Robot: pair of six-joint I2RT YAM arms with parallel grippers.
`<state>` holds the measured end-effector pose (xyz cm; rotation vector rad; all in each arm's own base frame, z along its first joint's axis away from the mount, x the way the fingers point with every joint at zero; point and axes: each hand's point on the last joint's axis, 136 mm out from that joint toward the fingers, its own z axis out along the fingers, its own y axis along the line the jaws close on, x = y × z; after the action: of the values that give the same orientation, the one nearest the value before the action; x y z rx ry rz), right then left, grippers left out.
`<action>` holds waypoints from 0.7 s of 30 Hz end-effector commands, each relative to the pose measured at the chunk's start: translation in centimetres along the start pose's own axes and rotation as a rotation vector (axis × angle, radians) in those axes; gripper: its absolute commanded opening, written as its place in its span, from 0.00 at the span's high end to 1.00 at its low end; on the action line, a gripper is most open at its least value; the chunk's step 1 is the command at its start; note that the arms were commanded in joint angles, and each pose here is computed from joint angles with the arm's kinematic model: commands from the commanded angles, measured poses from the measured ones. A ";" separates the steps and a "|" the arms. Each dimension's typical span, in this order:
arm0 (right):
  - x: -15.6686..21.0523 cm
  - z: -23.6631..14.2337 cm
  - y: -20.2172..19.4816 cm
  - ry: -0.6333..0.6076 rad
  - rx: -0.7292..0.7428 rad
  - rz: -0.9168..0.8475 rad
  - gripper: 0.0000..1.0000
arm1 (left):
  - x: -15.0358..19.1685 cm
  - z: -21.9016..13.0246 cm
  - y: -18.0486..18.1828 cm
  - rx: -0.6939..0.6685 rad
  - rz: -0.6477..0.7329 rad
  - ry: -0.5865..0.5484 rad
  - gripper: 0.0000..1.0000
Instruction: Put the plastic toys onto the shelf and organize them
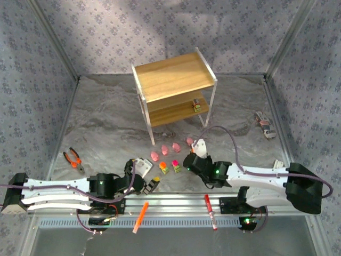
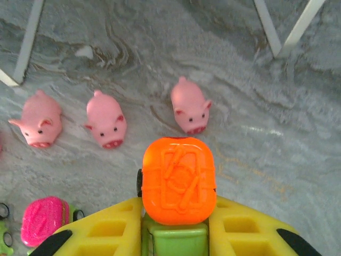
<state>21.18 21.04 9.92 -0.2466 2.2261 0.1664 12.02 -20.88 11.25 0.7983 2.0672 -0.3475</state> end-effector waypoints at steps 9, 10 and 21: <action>-7.1 -0.6 -0.2 -0.065 -0.020 -0.078 0.79 | -1.3 -0.6 -0.2 0.003 -0.015 -0.027 0.01; -7.8 -0.7 -0.2 -0.072 -0.025 -0.077 0.79 | -1.3 -0.6 -0.2 0.003 -0.016 -0.028 0.01; -13.9 0.6 -0.2 -0.129 -0.041 -0.068 0.79 | -1.4 -0.7 -0.1 0.004 -0.019 -0.033 0.01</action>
<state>29.22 21.82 19.47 -0.2827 2.1046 0.1693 12.02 -20.88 11.29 0.7969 2.0663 -0.3497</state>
